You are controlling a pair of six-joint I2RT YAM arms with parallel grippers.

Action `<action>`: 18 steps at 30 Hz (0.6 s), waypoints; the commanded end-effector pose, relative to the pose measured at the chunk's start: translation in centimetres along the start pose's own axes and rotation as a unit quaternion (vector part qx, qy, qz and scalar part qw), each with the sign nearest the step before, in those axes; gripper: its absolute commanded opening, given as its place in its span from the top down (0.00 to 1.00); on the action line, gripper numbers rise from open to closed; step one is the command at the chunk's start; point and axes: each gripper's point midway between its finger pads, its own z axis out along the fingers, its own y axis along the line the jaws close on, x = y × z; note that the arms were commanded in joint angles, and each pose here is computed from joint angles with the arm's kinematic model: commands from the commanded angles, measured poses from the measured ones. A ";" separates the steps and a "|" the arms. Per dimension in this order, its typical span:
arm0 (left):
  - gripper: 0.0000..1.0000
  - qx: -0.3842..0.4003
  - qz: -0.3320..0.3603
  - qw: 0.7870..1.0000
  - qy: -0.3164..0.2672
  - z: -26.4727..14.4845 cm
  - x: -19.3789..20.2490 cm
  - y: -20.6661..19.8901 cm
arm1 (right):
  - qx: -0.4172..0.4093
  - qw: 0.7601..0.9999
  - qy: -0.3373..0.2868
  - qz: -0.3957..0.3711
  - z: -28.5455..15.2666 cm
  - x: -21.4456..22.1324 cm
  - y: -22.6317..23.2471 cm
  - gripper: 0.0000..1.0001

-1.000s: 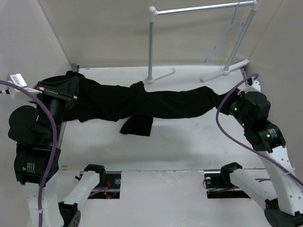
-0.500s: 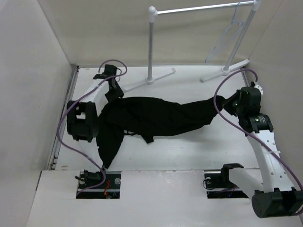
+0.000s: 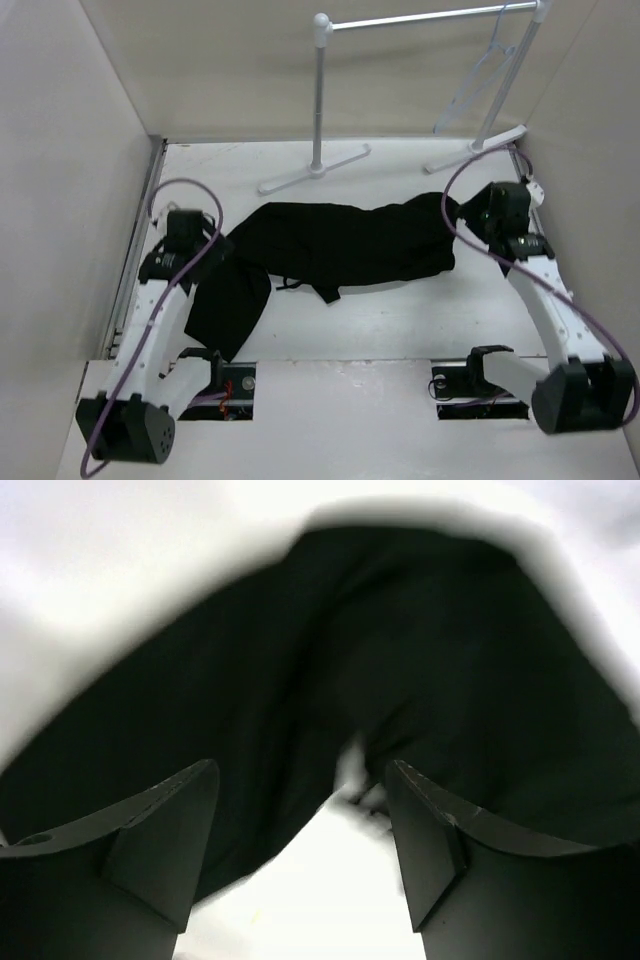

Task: Place the trousers on the hanger
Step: Flatten out the trousers at the center of the board.

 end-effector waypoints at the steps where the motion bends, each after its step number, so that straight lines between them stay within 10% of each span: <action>1: 0.35 -0.103 -0.105 0.981 0.128 -0.7 9.7 7.4 | 0.003 1.000 -0.017 0.003 -2.7 2.8 -2.8 0.70; 3: 0.35 -0.114 -0.129 0.975 0.144 -0.6 11.1 8.2 | 0.010 1.000 0.016 0.008 -3.0 5.2 -4.3 0.90; 5: 0.34 -0.131 -0.141 0.970 0.150 0.0 12.0 9.2 | 0.020 0.999 0.041 0.011 -2.6 6.9 -5.5 0.88; 10: 0.40 -0.158 -0.144 0.962 0.167 2.8 14.1 11.0 | 0.031 0.992 0.111 0.050 0.2 11.6 -6.7 0.28; 18: 0.89 -0.152 -0.156 0.966 0.143 5.7 13.8 11.4 | 0.044 0.989 0.133 0.057 5.0 12.9 -6.2 0.39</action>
